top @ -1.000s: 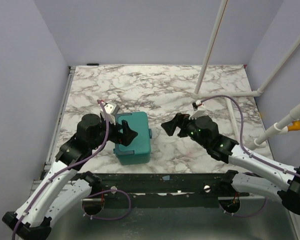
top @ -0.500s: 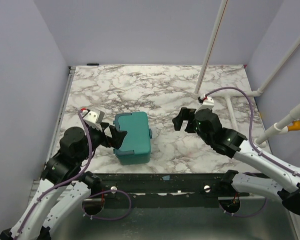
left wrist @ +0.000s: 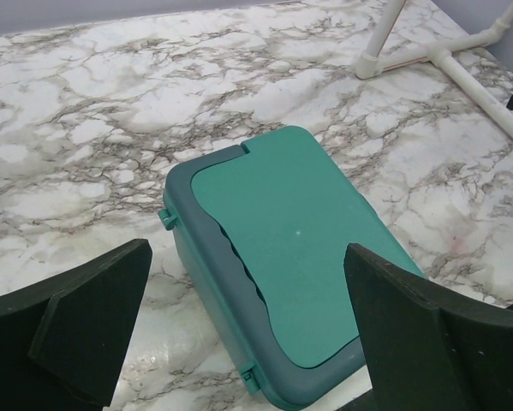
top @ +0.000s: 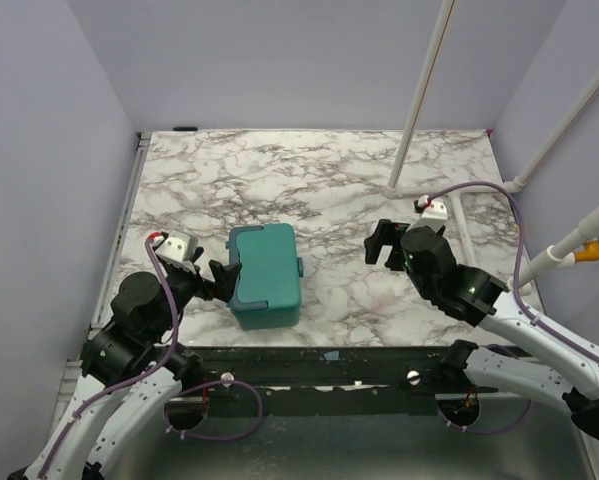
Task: Organize the medicine kit
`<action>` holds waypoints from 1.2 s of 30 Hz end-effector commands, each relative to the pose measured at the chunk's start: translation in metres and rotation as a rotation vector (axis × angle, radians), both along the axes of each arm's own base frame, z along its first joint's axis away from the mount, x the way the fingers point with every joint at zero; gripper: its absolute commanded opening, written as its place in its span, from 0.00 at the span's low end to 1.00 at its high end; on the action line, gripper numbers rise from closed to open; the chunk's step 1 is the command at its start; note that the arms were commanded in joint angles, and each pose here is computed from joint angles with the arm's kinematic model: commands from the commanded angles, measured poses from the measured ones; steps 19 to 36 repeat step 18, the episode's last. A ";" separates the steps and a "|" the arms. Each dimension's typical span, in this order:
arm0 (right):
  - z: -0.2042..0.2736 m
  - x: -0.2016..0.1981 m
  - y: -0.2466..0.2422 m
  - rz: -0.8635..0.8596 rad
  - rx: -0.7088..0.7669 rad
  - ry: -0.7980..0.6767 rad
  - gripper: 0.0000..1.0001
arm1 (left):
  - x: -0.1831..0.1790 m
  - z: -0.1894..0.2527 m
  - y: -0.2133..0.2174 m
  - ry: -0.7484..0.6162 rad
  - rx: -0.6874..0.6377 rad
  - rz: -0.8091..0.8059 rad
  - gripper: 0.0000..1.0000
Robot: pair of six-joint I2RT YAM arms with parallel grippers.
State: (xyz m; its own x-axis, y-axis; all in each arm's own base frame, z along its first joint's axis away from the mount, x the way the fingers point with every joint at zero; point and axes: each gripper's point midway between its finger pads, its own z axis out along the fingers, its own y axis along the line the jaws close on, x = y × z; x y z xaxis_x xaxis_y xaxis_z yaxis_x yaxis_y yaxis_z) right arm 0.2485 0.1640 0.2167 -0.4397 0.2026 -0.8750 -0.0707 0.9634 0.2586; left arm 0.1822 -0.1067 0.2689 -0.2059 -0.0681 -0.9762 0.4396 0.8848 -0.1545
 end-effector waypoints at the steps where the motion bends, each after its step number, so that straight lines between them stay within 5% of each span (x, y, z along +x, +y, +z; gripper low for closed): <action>1: -0.003 -0.002 -0.015 -0.038 -0.046 -0.023 1.00 | 0.006 0.000 0.006 -0.056 0.010 0.036 0.99; 36: -0.010 -0.003 -0.019 -0.051 -0.065 -0.006 1.00 | 0.006 -0.004 0.005 -0.066 -0.010 0.034 0.99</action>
